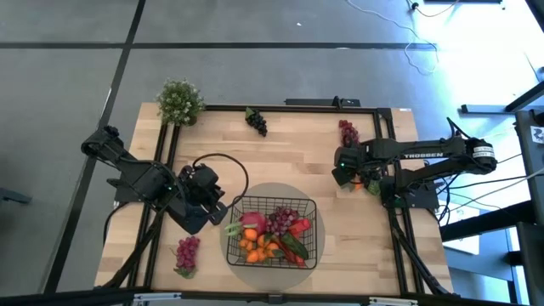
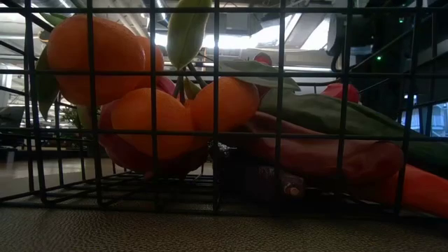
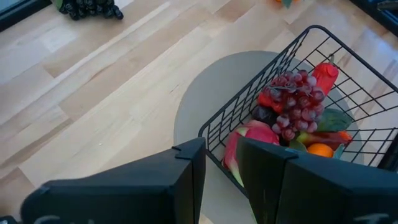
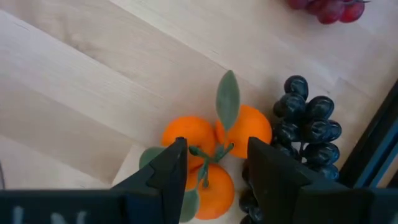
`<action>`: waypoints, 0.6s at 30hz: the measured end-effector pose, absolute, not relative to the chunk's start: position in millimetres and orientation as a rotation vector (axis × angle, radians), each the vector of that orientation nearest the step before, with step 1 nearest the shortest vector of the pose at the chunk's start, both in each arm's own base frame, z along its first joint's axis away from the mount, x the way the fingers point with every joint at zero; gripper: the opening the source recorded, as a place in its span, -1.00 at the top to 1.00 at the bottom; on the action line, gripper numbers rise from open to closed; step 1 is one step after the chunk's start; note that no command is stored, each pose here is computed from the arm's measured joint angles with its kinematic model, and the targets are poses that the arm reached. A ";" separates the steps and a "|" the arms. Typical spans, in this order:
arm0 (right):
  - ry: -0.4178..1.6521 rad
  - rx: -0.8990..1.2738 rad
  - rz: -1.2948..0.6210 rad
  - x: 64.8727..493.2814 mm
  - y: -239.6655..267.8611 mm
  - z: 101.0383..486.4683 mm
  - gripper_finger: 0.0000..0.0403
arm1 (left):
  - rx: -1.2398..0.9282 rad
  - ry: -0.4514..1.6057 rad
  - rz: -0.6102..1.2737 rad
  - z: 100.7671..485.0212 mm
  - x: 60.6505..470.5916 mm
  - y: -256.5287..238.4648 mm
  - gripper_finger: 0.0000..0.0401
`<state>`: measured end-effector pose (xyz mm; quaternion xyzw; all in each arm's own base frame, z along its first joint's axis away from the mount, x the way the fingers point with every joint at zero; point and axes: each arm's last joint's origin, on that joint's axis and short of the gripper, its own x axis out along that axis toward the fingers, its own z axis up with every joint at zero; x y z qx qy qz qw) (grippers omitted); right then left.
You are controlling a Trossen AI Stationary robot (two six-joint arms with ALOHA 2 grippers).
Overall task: Build produce basket
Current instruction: Put the oranges into the black wire basket
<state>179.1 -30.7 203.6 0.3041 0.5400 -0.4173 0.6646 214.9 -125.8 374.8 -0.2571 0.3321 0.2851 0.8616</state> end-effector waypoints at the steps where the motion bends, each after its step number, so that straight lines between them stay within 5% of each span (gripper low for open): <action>1: 1.220 0.686 -0.943 179.0 -30.7 203.6 0.24 | -0.539 0.697 0.598 374.8 214.9 -125.8 0.61; 8: 1.222 0.696 -0.941 179.0 -30.5 203.6 0.26 | -0.538 0.697 0.598 374.8 214.9 -125.8 0.61; 18: 1.222 0.697 -0.941 179.0 -30.5 203.5 0.57 | -0.531 0.699 0.595 374.7 215.0 -125.9 0.61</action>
